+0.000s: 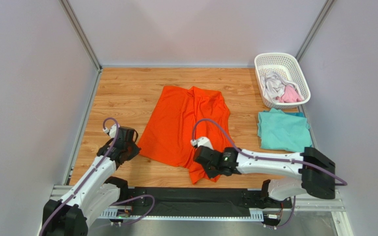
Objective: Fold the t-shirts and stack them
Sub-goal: Flatten the tshirt out
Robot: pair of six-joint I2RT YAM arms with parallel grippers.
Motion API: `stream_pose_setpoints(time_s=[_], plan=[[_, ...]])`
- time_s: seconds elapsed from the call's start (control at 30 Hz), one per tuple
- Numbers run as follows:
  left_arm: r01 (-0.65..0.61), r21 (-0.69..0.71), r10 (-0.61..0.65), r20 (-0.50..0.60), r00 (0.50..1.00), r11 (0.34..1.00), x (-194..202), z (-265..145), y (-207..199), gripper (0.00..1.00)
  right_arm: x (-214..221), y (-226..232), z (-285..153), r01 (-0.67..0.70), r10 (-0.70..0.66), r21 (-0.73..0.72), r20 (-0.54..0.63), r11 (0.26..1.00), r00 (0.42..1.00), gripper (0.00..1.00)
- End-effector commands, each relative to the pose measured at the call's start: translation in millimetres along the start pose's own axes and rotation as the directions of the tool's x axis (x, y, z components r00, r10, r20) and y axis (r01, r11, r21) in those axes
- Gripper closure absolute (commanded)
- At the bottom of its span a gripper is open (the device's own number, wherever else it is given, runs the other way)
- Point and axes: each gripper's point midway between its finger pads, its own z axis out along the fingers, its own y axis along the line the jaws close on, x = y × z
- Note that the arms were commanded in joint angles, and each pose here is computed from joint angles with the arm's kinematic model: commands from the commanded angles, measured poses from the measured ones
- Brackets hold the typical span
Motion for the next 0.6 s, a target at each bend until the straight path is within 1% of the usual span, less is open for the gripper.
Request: stream_pose_setpoints(time_s=[0.0,0.07,0.1,0.13,0.17,0.23,0.27,0.33,0.37,0.4,0.43,0.47,0.5,0.53,0.57], plan=[[-0.015,0.033,0.013,0.064,0.998,0.999,-17.3,-8.1,-7.5,1.0,-24.9,-48.8,-11.3,-0.132,0.118,0.1,0.128,0.986,0.985,1.0],[-0.022,0.059,0.017,0.08,0.997,0.998,-21.8,-11.7,-12.7,1.0,-37.4,-67.7,-20.5,-0.187,0.163,0.112,0.191,0.976,0.968,1.0],[-0.021,0.063,0.015,0.084,0.996,0.998,-23.4,-12.8,-14.1,1.0,-43.7,-85.9,-22.2,-0.246,0.214,0.137,0.215,0.959,0.953,1.0],[-0.016,0.07,0.009,0.095,0.995,0.997,-26.6,-14.4,-16.1,1.0,-48.6,-95.5,-25.8,-0.273,0.233,0.151,0.239,0.95,0.943,1.0],[-0.011,0.081,0.002,0.111,0.994,0.997,-32.3,-18.0,-20.4,1.0,-58.6,-112.0,-34.6,-0.317,0.259,0.171,0.293,0.933,0.92,1.0],[-0.006,0.088,-0.007,0.137,0.99,0.996,-42.1,-23.0,-25.0,1.0,-75.6,-127.8,-50.1,-0.365,0.282,0.184,0.363,0.912,0.888,1.0],[-0.002,0.117,-0.017,0.161,0.987,0.993,-53.5,-32.5,-35.4,1.0,-83.4,-136.0,-58.3,-0.389,0.292,0.191,0.396,0.901,0.871,1.0],[-0.004,0.155,-0.026,0.188,0.982,0.988,-66.8,-45.1,-47.2,1.0,-106.3,-152.1,-85.7,-0.439,0.309,0.179,0.484,0.881,0.819,1.0],[-0.009,0.191,-0.034,0.222,0.975,0.982,-82.4,-59.8,-59.4,1.0,-114.8,-157.9,-97.1,-0.453,0.309,0.177,0.517,0.873,0.798,1.0],[-0.01,0.194,-0.037,0.239,0.97,0.981,-90.3,-68.2,-62.3,1.0,-122.3,-165.0,-112.4,-0.474,0.314,0.169,0.555,0.864,0.77,1.0],[-0.009,0.207,-0.046,0.258,0.965,0.978,-98.5,-78.4,-66.0,1.0,-131.1,-168.1,-126.6,-0.462,0.289,0.171,0.583,0.87,0.76,1.0],[-0.006,0.248,-0.07,0.3,0.951,0.969,-117.4,-100.4,-77.3,1.0,-147.7,-170.0,-152.2,-0.468,0.278,0.149,0.636,0.871,0.72,1.0],[-0.011,0.254,-0.074,0.321,0.944,0.967,-124.9,-111.5,-78.4,1.0,-155.9,-172.3,-171.1,-0.463,0.258,0.143,0.67,0.875,0.696,1.0],[-0.017,0.284,-0.087,0.35,0.933,0.959,-134.1,-126.8,-82.3,1.0,-162.0,-174.4,-186.6,-0.45,0.232,0.151,0.692,0.88,0.684,1.0],[-0.021,0.33,-0.116,0.39,0.913,0.944,-149.7,-150.8,-90.4,1.0,-175.8,-176.7,-217.5,-0.458,0.22,0.132,0.741,0.879,0.635,1.0]])
